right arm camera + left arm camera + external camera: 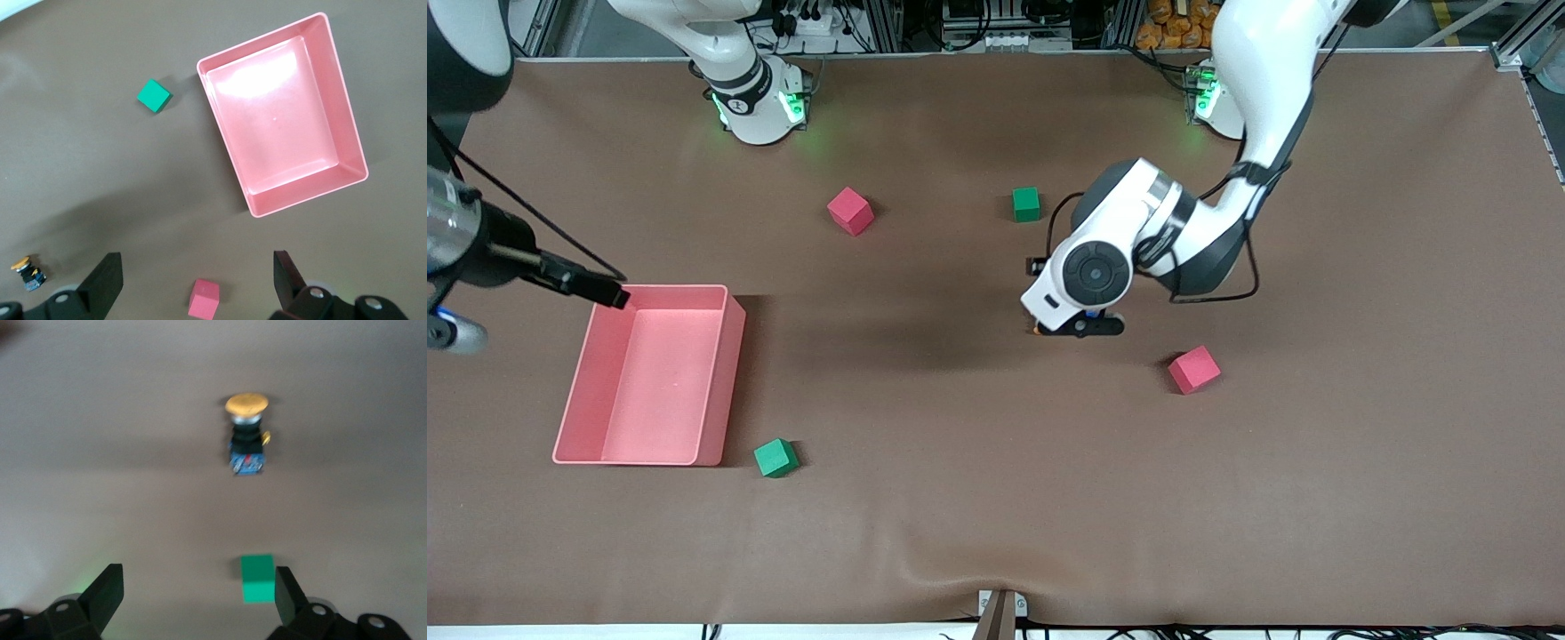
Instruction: Place and upright button with both arms
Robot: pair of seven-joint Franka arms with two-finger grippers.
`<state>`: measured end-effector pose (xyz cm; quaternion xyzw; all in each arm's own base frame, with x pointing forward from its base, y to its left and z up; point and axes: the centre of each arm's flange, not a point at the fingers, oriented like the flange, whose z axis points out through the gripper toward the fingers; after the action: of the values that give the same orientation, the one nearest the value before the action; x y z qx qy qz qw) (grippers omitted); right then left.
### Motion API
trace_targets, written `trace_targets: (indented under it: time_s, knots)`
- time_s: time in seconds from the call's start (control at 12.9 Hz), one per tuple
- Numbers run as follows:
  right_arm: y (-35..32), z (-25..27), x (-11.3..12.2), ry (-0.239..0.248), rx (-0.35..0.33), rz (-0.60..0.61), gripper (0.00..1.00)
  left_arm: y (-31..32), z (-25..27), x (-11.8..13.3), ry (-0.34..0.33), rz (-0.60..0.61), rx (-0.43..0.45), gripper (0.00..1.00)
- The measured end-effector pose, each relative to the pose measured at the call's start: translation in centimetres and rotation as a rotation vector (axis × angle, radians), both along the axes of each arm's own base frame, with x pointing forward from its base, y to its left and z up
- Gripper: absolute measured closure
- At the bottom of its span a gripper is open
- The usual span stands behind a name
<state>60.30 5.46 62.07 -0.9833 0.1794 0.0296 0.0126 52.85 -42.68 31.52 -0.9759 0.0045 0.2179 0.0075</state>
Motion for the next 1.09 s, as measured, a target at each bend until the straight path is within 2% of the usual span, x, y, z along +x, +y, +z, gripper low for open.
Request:
trace_targets:
  time_s: [0.16, 0.23, 0.47, 0.78, 0.85, 1.09]
  knots:
    - [-0.7, -0.8, -2.8, -0.065, -0.011, 0.053, 0.00, -0.9, -3.0, 0.5, -0.019, 0.012, -0.021, 0.00]
    - [-1.8, -1.4, -4.4, -0.082, -0.015, 0.077, 0.00, -1.2, -4.6, 0.6, -0.021, 0.016, -0.026, 0.04]
    - [-4.7, -1.4, -7.5, -0.093, -0.017, 0.118, 0.00, -2.3, -8.4, -0.1, -0.008, 0.008, -0.026, 0.02]
    - [-6.3, -0.4, -7.2, -0.132, -0.018, 0.149, 0.00, -2.7, -10.0, -0.6, 0.011, -0.012, -0.022, 0.03]
    - [-6.3, 0.0, -6.8, -0.134, -0.019, 0.152, 0.00, -2.5, -10.4, -0.6, 0.015, -0.028, -0.027, 0.09]
    - [-6.2, 0.9, -5.7, -0.109, -0.017, 0.155, 0.00, -2.1, -11.7, -0.2, 0.016, -0.038, -0.031, 0.13]
